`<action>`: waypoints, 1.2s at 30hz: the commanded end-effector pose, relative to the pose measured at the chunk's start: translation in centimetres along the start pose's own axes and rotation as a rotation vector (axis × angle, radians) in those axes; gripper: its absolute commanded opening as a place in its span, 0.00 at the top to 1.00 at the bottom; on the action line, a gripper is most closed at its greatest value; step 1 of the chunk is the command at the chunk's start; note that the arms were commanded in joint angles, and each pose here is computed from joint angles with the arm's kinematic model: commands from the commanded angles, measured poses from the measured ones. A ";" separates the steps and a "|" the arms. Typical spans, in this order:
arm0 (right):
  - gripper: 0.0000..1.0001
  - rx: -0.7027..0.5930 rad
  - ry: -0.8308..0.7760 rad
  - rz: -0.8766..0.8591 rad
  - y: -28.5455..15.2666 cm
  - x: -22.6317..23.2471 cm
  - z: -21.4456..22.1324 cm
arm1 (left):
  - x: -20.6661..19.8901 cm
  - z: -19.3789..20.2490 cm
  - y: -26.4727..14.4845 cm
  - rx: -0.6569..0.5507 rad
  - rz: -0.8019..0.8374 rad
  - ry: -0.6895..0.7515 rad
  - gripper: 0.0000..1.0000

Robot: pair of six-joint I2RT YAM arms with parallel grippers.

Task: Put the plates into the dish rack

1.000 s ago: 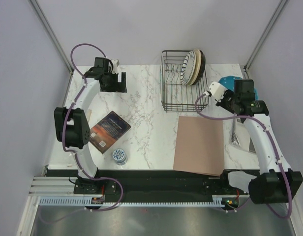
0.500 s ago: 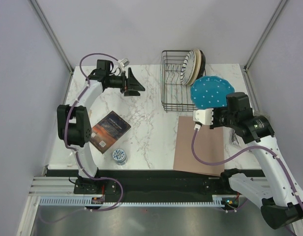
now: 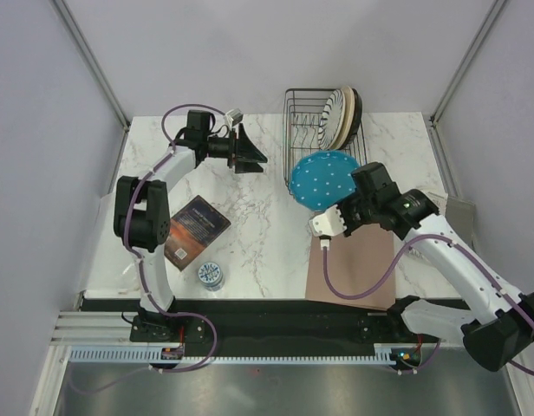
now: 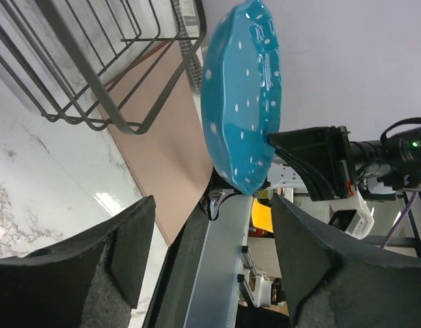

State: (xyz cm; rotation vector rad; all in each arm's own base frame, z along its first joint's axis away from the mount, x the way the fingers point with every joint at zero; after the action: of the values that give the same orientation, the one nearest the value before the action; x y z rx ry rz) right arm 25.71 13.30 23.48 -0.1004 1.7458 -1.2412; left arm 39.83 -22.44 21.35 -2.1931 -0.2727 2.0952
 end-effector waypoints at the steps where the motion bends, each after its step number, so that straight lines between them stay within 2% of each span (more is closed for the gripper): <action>1: 1.00 0.024 -0.160 0.255 -1.7 -7.5 -0.9 | 1.1 -0.8 1.3 -0.007 -0.006 -0.036 0.27; 10: 1.00 -0.009 -0.175 0.272 0.1 -9.7 -3.0 | 2.6 -1.3 1.8 -0.014 -0.026 -0.062 0.33; 29: 1.00 -0.025 -0.165 0.299 4.2 -11.7 -3.4 | 4.0 -0.3 2.1 0.004 -0.038 -0.121 0.48; 31: 1.00 -0.031 -0.172 0.306 4.2 -12.0 -3.5 | 4.3 -0.2 2.2 0.007 -0.040 -0.131 0.52; 36: 1.00 -0.036 -0.184 0.298 4.6 -11.8 -3.7 | 4.4 -0.3 2.2 0.006 -0.042 -0.134 0.68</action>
State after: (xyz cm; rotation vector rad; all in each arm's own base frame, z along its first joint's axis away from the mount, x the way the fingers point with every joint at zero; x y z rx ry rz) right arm 28.95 21.97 20.53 -0.1841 1.6881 -1.1418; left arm 40.38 -23.40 16.55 -2.0410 -0.3395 2.2032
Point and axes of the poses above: each gripper's point midway between its finger pads, its own y axis out along the fingers, its own x axis along the line the jaws close on, z = x × y, the point moved 3 cm from there along -y, back along the fingers, and after that the axes turned 15 degrees about -y, right-handed, at the moved point
